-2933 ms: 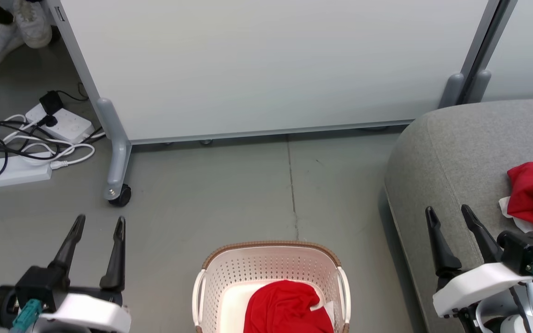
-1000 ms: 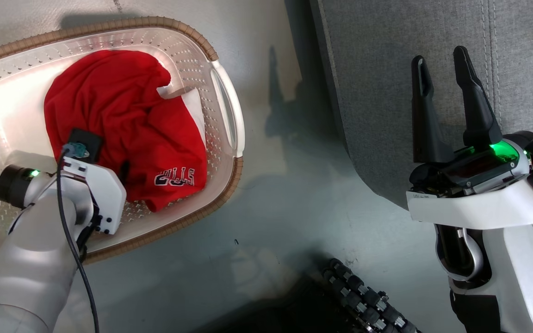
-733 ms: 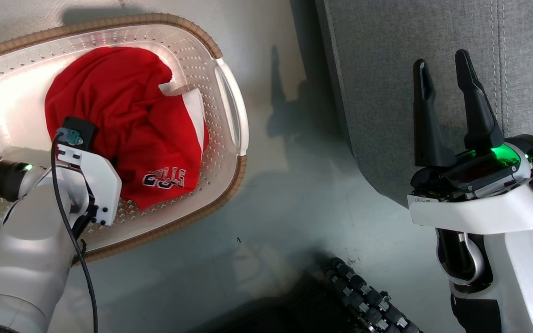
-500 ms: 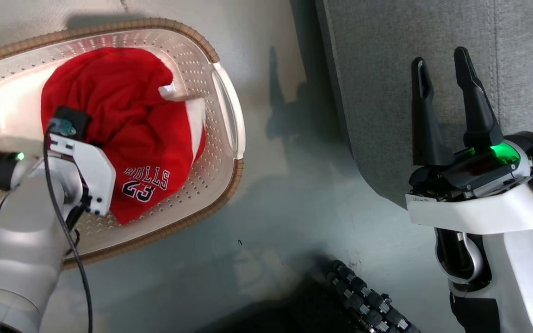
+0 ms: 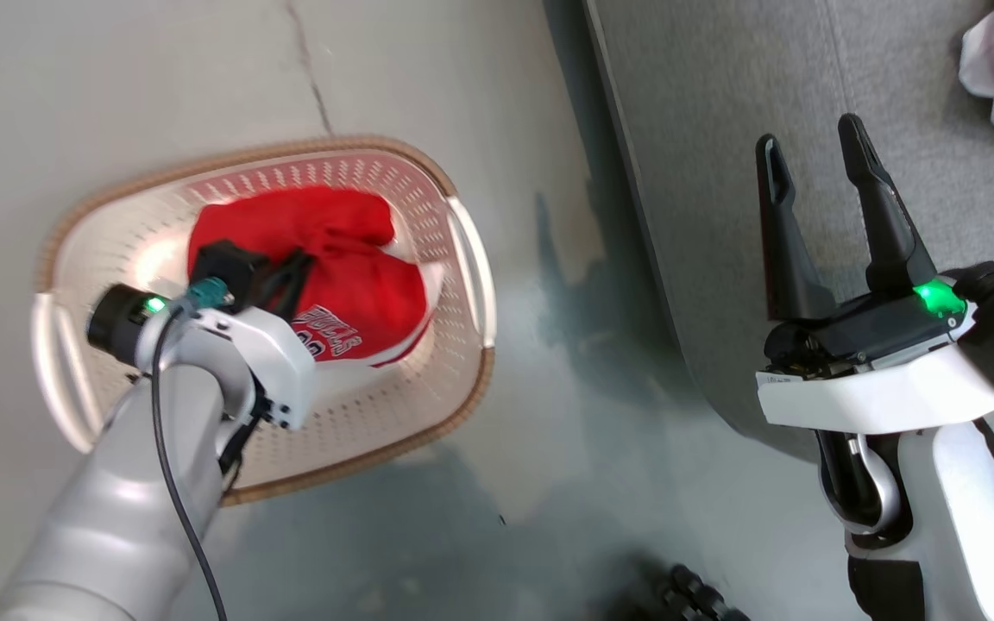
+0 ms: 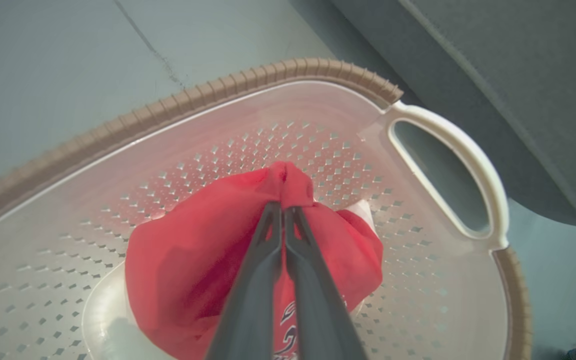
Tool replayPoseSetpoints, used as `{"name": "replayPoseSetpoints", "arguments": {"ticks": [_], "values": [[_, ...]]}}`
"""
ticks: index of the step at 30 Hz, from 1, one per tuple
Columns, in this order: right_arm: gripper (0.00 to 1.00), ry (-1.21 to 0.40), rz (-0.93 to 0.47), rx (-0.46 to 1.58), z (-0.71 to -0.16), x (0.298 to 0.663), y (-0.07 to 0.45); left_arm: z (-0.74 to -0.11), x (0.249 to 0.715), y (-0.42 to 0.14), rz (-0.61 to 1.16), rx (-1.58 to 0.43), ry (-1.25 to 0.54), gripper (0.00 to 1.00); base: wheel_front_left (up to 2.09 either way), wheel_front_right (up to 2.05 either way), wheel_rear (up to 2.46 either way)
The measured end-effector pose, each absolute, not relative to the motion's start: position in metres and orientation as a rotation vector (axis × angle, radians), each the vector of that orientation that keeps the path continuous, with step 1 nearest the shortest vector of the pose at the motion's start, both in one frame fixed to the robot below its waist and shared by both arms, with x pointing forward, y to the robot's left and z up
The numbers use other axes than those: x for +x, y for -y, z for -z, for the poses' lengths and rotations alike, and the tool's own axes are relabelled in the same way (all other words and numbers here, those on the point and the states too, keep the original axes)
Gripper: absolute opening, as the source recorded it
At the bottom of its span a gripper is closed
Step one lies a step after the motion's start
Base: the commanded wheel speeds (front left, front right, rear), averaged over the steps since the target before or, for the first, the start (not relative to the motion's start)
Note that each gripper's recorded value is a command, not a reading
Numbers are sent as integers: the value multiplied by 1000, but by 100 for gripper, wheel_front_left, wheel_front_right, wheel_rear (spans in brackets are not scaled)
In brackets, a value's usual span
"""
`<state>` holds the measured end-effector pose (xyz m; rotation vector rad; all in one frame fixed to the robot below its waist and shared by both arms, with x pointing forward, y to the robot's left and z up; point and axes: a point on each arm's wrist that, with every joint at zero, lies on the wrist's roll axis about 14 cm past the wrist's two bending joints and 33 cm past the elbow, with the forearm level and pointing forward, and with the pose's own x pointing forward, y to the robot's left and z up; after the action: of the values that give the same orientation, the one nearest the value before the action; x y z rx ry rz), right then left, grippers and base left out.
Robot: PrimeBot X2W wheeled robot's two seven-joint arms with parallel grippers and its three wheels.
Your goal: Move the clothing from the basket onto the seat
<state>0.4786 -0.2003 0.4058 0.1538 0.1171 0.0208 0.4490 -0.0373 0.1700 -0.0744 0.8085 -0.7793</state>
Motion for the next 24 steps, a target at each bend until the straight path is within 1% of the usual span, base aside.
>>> {"name": "replayPoseSetpoints", "arguments": {"ticks": [2, 7, 24], "values": [[100, -110, -31, 157, -415, 477, 197, -190, 453, 36, 762, -96, -763, 0, 0, 0, 0], [100, -93, -54, 165, -435, 471, 188, -259, 472, 32, 700, -163, -573, 0, 0, 0, 0], [100, -37, -139, 198, -495, 437, 155, -462, 466, -23, 544, -195, -66, 0, 0, 0, 0]]}}
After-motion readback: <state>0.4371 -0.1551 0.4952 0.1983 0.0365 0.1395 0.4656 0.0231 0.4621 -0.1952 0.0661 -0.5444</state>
